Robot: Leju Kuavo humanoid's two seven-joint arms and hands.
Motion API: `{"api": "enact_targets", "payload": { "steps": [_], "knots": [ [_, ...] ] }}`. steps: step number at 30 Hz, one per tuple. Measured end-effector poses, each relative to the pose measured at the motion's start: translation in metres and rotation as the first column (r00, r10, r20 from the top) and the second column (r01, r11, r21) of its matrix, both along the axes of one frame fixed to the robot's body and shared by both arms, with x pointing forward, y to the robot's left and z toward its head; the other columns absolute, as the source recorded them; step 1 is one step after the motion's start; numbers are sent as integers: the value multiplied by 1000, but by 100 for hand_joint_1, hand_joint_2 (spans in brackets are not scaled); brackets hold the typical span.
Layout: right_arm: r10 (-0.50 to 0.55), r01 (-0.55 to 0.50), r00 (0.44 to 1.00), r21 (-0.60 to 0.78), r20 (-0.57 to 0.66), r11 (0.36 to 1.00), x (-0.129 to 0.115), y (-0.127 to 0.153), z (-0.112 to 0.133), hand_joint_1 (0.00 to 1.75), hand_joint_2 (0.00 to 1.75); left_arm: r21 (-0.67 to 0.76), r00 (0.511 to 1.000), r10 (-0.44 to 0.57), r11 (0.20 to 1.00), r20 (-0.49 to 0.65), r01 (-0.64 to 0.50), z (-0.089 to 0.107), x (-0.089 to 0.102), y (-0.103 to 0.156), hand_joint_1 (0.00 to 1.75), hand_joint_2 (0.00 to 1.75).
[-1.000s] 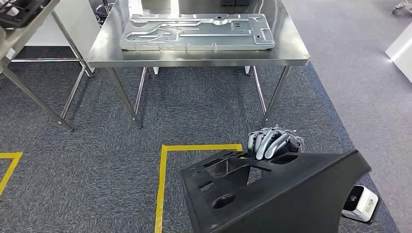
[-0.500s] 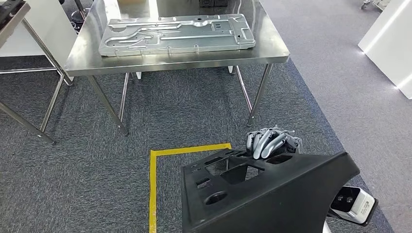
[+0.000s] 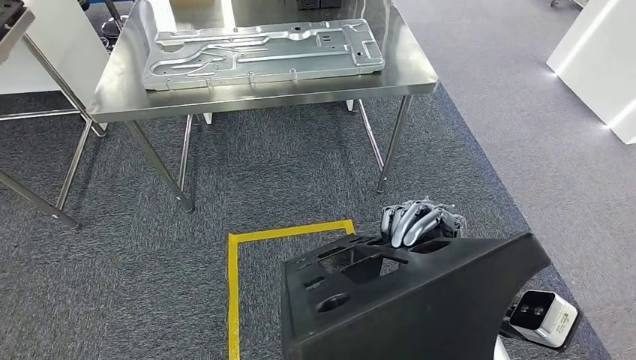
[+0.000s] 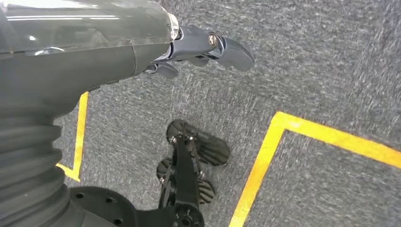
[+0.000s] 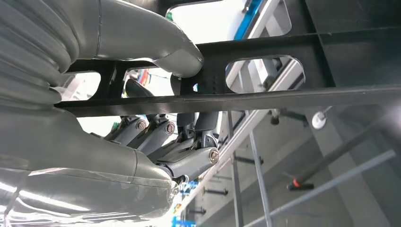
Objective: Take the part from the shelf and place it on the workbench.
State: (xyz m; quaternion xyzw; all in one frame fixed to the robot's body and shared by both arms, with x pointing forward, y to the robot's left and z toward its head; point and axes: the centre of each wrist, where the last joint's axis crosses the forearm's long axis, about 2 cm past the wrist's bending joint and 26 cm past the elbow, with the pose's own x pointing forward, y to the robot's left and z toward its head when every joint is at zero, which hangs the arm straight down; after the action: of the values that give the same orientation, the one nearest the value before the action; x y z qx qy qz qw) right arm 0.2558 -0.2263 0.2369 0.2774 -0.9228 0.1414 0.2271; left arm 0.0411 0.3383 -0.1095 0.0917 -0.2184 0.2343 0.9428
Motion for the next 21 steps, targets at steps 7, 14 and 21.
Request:
{"api": "enact_targets", "payload": {
  "steps": [7,14,21],
  "knots": [
    [-1,1,1000,-2,-4,1000,0,0,-1,168,175,0,1000,-1,1000,-1,1,0,-2,1,0,175],
    [-5,5,1000,-9,-2,1000,-1,0,-2,168,175,0,1000,-3,1000,2,3,0,-1,1,0,175],
    [-6,6,1000,-10,-8,1000,-2,0,-4,168,175,-1,1000,-3,1000,5,3,0,-1,1,0,175]
  ]
}}
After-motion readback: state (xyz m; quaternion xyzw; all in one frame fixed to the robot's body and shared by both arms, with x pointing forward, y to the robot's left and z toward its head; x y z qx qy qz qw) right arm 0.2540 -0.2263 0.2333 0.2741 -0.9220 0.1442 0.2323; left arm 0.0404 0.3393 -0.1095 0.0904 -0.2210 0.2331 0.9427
